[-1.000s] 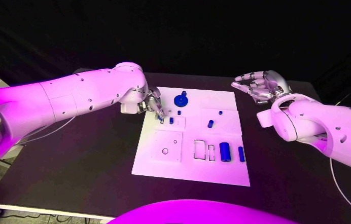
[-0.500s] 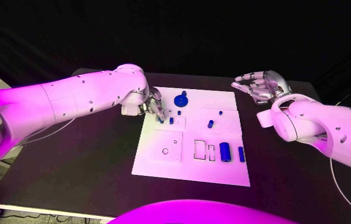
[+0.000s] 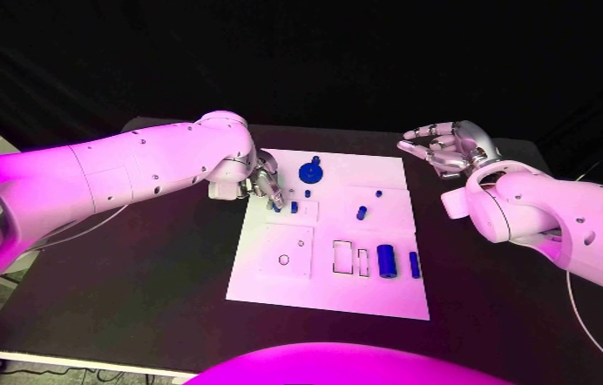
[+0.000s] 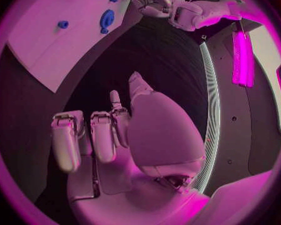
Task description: Assemble the parts on the task board
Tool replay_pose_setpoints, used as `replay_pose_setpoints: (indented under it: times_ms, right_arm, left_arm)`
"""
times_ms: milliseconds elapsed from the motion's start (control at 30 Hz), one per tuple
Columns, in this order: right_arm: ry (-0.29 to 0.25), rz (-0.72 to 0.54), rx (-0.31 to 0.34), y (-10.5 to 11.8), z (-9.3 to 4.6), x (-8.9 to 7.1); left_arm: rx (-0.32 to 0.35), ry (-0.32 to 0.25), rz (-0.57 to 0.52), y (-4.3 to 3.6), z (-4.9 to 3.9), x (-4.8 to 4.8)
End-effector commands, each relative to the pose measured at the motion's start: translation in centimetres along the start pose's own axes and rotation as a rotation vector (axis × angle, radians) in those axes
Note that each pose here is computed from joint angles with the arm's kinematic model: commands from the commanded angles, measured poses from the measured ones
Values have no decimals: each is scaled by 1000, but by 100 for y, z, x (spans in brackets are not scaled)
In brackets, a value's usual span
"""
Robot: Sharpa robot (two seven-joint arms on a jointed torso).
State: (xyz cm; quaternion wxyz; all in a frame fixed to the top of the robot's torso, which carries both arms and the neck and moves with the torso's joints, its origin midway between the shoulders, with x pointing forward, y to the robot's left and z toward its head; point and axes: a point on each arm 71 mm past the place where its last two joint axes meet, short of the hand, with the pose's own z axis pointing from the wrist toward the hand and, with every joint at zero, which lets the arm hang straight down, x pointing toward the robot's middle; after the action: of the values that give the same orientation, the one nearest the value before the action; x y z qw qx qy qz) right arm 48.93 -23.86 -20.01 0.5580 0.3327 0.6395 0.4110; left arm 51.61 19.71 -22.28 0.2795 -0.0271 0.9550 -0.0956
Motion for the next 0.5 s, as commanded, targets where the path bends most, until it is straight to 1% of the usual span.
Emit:
replay_pose_setpoints:
  times_ms: [33, 500]
  right_arm:
    - [12, -5, -17, 13, 0, 14]
    - [12, -5, -17, 13, -1, 15]
  left_arm:
    - [1, 2, 10, -12, 10, 22]
    - [-18, -7, 16, 39, 21, 4]
